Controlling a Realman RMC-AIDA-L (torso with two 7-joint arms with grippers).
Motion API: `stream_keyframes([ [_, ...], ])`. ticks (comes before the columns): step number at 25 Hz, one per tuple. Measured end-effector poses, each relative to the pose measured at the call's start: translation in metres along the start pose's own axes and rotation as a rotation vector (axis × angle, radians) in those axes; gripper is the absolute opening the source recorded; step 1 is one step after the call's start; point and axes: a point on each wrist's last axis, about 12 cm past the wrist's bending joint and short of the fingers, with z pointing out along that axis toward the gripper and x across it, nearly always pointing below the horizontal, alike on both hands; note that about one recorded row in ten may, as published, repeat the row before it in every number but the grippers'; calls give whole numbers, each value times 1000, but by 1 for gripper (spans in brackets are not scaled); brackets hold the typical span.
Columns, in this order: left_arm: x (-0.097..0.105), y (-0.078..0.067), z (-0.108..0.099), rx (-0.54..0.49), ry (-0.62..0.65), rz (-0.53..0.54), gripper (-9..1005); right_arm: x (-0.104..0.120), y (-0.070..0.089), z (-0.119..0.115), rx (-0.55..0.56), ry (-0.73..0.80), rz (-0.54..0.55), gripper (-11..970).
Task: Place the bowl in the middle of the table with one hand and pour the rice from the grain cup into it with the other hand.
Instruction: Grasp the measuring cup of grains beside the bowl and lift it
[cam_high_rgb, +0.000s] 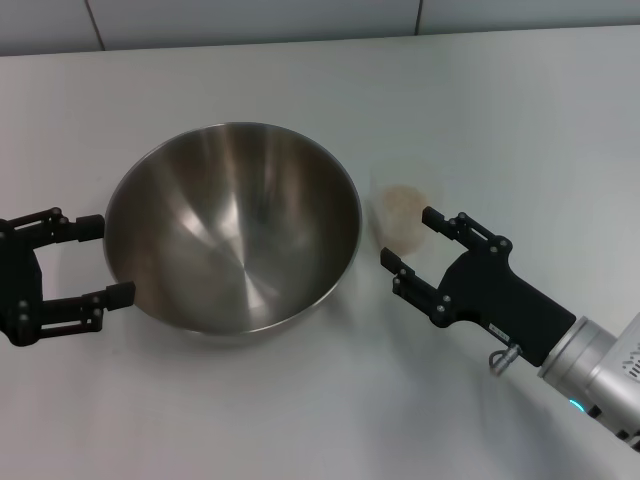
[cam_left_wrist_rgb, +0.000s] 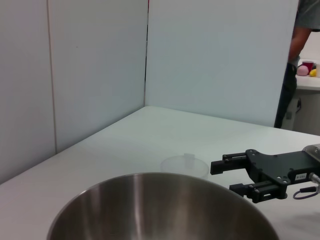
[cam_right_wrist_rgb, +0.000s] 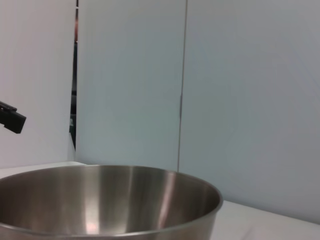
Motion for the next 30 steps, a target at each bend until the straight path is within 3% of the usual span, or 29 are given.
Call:
stream_keyframes([
  [15, 3, -4, 9, 34, -39, 15, 816, 10, -5, -26, 144, 29, 49, 684],
  [27, 1, 1, 19, 49, -61, 3, 815, 12, -31, -33, 336, 38, 85, 684],
  [30, 1, 2, 20, 50, -62, 3, 815, 12, -32, -29, 330, 43, 84, 684],
])
